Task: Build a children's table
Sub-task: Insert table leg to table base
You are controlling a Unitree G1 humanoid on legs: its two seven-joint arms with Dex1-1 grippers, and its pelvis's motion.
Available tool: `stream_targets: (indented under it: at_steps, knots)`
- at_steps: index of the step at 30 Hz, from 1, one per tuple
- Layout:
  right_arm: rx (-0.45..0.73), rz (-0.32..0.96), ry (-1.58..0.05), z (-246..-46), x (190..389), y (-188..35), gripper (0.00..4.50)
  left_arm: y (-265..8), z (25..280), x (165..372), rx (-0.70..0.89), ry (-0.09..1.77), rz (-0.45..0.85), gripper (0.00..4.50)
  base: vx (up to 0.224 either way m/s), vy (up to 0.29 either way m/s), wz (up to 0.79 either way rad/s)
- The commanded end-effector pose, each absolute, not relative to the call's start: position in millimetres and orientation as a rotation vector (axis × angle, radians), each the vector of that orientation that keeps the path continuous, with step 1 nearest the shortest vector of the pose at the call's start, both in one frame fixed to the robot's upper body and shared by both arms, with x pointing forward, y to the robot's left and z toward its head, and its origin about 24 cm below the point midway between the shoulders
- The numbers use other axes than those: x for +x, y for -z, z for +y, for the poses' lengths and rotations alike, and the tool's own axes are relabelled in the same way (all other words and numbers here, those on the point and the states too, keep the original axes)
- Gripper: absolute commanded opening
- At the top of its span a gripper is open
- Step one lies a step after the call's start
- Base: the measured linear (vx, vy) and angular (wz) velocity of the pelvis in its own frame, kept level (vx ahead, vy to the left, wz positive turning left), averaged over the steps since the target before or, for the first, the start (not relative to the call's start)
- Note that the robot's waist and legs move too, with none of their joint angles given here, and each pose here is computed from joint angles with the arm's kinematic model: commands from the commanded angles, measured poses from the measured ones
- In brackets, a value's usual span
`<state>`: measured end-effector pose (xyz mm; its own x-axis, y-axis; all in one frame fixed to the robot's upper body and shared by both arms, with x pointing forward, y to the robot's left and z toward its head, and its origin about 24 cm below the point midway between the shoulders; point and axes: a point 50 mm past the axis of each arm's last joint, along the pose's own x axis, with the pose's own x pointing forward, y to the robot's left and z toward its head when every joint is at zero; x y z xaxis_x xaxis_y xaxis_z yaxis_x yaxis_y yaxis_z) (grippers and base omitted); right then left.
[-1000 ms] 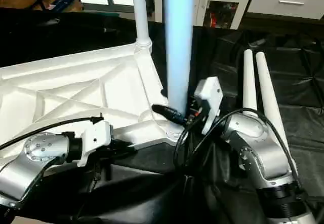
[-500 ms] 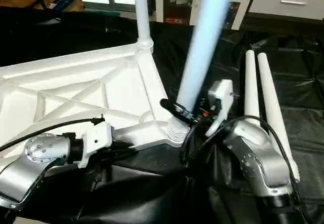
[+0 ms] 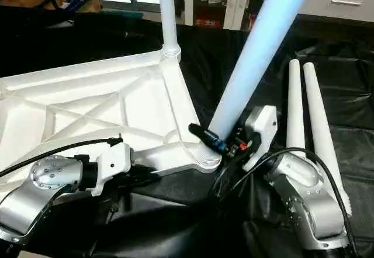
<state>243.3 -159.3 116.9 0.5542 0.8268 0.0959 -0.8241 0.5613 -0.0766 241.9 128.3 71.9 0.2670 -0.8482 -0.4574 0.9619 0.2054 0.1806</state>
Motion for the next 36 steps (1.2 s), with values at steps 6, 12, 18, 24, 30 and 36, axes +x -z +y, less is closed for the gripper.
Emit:
stream_targets:
  at_steps: [6,12,18,24,30,36]
  knots:
    - [-0.012,0.156,-1.099,-143.4,220.3,-65,1.78,-48,127,235,0.430,1.295,0.390,0.00,0.000,0.000,0.00]
    - [-0.061,0.232,-1.139,-144.3,215.1,-57,1.78,-48,129,236,0.433,1.294,0.396,0.00,0.000,0.000,0.00]
    - [-0.118,0.246,-1.201,-139.9,215.1,-58,1.78,-49,128,237,0.434,1.297,0.394,0.00,0.000,0.000,0.00]
    - [-0.333,0.198,-1.175,-141.8,227.9,-61,1.78,-49,128,237,0.437,1.296,0.391,0.00,0.000,0.000,0.00]
    - [-0.354,0.178,-1.196,-144.7,227.7,-68,1.78,-50,128,238,0.440,1.292,0.389,0.00,0.000,0.000,0.00]
    - [-0.222,0.172,-1.197,-143.7,224.4,-70,1.78,-50,129,239,0.441,1.290,0.388,0.00,0.000,0.000,0.00]
